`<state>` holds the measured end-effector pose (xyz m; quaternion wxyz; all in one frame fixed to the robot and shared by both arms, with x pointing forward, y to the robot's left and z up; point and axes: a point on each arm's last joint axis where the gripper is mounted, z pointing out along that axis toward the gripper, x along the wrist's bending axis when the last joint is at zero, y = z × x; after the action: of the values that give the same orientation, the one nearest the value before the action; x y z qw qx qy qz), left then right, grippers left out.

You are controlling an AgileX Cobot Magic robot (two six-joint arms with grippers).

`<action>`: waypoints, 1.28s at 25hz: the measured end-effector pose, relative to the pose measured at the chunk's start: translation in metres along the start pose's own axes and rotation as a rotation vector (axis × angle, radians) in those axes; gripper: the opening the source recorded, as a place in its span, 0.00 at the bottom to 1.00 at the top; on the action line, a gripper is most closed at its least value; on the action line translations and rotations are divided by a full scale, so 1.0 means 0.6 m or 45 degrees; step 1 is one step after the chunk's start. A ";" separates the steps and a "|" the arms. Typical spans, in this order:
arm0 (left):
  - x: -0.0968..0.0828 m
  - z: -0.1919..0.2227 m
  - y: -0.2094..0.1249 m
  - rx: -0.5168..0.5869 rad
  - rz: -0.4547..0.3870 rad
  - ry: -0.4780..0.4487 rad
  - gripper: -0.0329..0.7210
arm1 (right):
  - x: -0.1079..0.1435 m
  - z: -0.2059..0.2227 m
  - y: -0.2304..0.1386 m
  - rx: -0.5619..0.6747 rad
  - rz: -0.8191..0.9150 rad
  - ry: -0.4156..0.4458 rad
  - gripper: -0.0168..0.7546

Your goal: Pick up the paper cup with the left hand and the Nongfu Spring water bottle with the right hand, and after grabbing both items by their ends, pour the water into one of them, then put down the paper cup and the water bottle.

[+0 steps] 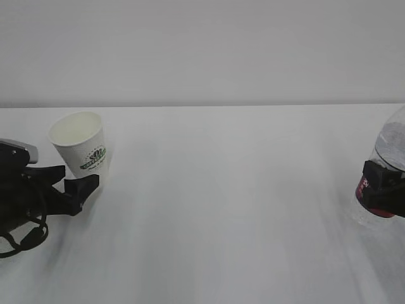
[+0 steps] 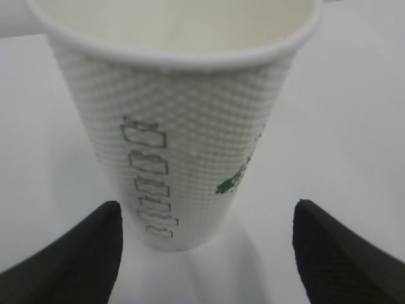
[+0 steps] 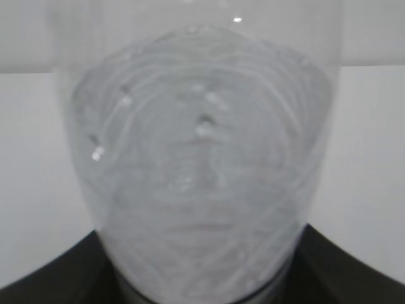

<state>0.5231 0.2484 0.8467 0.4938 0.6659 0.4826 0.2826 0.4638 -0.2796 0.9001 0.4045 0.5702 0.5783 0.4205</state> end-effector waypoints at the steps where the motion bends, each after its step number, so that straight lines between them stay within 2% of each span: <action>1: 0.001 0.002 -0.001 0.002 -0.001 0.000 0.87 | 0.000 0.000 0.000 0.000 0.000 0.000 0.57; 14: 0.014 0.040 0.014 -0.068 0.021 0.003 0.87 | 0.000 0.000 0.000 0.000 -0.007 0.000 0.57; 21: 0.018 0.054 0.006 -0.060 -0.025 0.002 0.87 | 0.000 0.000 0.000 0.000 -0.009 0.000 0.57; 26: 0.021 0.063 0.015 -0.091 -0.050 -0.002 0.95 | 0.000 0.000 0.000 0.000 -0.009 0.000 0.57; 32: 0.025 0.075 0.029 -0.135 -0.054 -0.003 0.96 | 0.000 0.000 0.000 0.000 -0.009 0.000 0.57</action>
<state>0.5736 0.2440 0.8453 0.5349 0.6288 0.4803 0.2964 0.4638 -0.2796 0.9001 0.4060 0.5681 0.5804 0.4190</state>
